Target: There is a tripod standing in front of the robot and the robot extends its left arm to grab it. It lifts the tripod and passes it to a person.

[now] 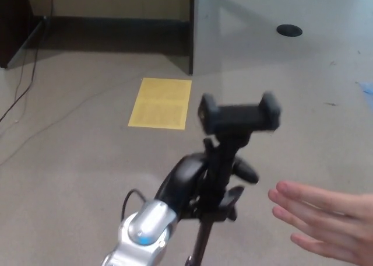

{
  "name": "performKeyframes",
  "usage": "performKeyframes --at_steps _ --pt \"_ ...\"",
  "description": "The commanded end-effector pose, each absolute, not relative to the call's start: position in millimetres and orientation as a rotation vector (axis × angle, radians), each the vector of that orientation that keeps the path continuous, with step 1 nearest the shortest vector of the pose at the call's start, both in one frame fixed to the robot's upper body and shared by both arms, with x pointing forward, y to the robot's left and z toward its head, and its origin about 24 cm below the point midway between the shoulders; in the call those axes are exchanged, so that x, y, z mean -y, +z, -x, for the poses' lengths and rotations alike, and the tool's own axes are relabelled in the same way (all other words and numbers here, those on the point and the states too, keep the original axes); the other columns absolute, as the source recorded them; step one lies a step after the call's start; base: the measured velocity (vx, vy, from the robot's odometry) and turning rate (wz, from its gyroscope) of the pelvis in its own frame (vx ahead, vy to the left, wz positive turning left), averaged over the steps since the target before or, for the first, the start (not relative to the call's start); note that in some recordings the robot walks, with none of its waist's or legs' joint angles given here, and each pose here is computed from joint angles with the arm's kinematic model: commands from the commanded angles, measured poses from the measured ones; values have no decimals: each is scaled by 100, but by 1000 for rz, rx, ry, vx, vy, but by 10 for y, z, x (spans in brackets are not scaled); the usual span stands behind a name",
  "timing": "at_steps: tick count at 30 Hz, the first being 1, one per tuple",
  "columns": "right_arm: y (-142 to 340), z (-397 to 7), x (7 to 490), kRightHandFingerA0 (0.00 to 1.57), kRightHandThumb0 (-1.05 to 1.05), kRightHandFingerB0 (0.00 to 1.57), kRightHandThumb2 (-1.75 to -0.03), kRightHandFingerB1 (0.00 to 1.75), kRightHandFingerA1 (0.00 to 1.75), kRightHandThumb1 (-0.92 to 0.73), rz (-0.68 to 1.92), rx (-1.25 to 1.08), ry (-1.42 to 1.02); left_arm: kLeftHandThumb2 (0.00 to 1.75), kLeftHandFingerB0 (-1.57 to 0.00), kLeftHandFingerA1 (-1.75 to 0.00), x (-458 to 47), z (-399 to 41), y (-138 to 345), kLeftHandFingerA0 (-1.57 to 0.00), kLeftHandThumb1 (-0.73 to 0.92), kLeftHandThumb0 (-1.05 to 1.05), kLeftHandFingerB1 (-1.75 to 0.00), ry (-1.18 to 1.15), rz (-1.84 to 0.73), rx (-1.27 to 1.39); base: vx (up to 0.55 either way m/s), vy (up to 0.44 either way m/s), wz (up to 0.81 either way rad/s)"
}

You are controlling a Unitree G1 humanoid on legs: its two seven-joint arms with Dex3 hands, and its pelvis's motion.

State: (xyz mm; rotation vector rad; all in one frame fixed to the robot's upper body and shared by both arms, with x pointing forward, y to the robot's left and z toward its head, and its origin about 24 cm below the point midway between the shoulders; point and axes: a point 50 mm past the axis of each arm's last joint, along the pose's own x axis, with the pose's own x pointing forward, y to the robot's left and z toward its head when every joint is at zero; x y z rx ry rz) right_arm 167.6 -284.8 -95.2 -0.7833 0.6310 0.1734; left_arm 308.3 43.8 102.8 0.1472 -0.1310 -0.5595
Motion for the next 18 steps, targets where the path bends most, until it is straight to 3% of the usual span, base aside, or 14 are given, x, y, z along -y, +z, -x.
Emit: performKeyframes --at_steps 1,13,18 --pt "-936 -1645 2925 74 -45 57 -62 40 45 -64 806 -652 176 85 -82 -131 -248 -3044 1386 -109 72 -13 -117 -627 -133 243 0 0 0" --pt "-949 -1658 2927 75 -41 57 -59 38 43 -68 803 -671 178 77 -86 -128 85 -2912 1788 -111 75 -17 -110 -720 -115 379 0 0 0" --pt "-959 -1635 2920 73 -45 55 -62 39 44 -66 801 -677 191 75 -82 -134 228 -2824 1972 -103 74 -15 -112 -765 -128 427 0 0 0"
